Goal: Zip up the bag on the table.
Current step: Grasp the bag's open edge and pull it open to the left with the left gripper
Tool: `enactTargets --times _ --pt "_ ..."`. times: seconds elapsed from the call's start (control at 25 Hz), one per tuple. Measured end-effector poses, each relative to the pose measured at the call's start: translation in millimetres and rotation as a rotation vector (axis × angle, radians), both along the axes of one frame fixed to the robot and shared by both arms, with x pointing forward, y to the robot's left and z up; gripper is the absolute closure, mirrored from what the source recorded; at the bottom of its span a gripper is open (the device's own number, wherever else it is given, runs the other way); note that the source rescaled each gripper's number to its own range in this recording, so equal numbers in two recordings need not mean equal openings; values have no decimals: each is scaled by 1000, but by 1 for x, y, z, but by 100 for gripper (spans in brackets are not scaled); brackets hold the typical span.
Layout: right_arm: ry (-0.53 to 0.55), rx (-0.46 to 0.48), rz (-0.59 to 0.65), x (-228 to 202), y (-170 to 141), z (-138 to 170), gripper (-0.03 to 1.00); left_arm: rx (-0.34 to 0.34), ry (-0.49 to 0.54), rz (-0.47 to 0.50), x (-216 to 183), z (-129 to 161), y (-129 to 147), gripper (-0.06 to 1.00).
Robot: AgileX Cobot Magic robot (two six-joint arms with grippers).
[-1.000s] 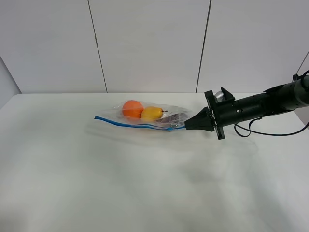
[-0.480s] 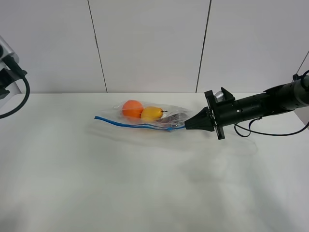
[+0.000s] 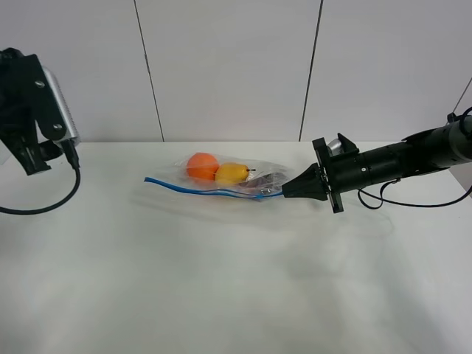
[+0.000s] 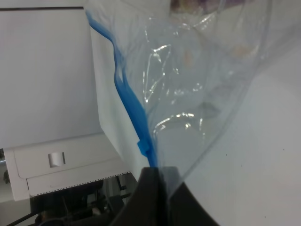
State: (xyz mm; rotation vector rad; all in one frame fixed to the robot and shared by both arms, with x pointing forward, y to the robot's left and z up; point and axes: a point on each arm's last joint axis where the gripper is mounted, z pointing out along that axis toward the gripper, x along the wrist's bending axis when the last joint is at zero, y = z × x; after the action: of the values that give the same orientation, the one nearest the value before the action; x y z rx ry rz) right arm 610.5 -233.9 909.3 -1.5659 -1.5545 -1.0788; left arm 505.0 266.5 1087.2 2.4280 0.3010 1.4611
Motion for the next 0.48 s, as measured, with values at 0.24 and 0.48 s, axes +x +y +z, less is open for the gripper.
enactTargets --times 0.24,0.48 --pt "0 0 0 0 0 0 97 6 62 -219 -3 -17 -62 -6" --pt "0 0 0 0 0 0 97 -12 87 -377 -6 -44 -123 -6"
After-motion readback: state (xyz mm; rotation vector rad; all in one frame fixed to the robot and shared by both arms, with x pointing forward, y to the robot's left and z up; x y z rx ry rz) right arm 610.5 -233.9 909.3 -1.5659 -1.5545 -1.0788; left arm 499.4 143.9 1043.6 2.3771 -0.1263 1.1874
